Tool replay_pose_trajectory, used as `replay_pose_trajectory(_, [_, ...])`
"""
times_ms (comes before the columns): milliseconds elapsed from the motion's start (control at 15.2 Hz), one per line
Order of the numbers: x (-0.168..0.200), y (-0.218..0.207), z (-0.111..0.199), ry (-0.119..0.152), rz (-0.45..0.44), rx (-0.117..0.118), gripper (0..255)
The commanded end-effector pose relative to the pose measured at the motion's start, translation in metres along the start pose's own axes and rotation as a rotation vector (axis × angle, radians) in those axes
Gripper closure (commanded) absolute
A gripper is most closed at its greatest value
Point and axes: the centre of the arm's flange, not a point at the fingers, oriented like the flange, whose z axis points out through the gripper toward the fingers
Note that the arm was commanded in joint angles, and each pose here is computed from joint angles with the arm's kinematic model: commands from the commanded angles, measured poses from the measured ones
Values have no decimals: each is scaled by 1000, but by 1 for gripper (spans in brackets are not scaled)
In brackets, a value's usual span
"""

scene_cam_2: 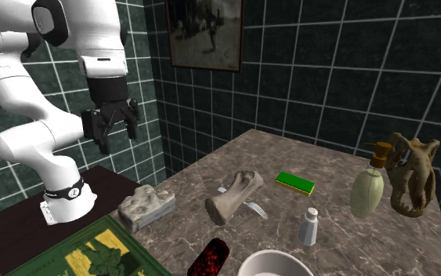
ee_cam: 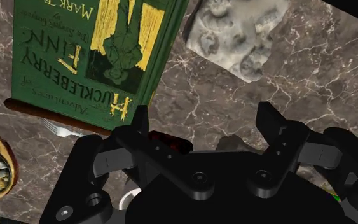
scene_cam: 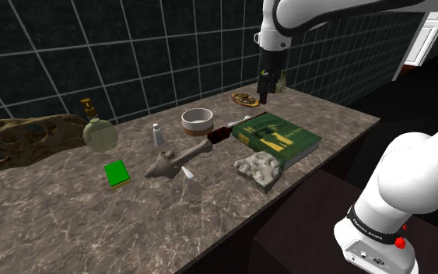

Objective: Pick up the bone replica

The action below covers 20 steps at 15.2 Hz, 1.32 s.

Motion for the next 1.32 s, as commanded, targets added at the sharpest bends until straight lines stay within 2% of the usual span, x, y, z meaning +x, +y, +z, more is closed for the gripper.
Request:
replay_pose_trajectory(0, [23, -4, 14, 1, -73, 0, 0])
replay_pose_trajectory(594, [119, -41, 74, 0, -388, -2, 0])
replay_pose_trajectory(1254, [206, -114, 140, 0, -738, -3, 0])
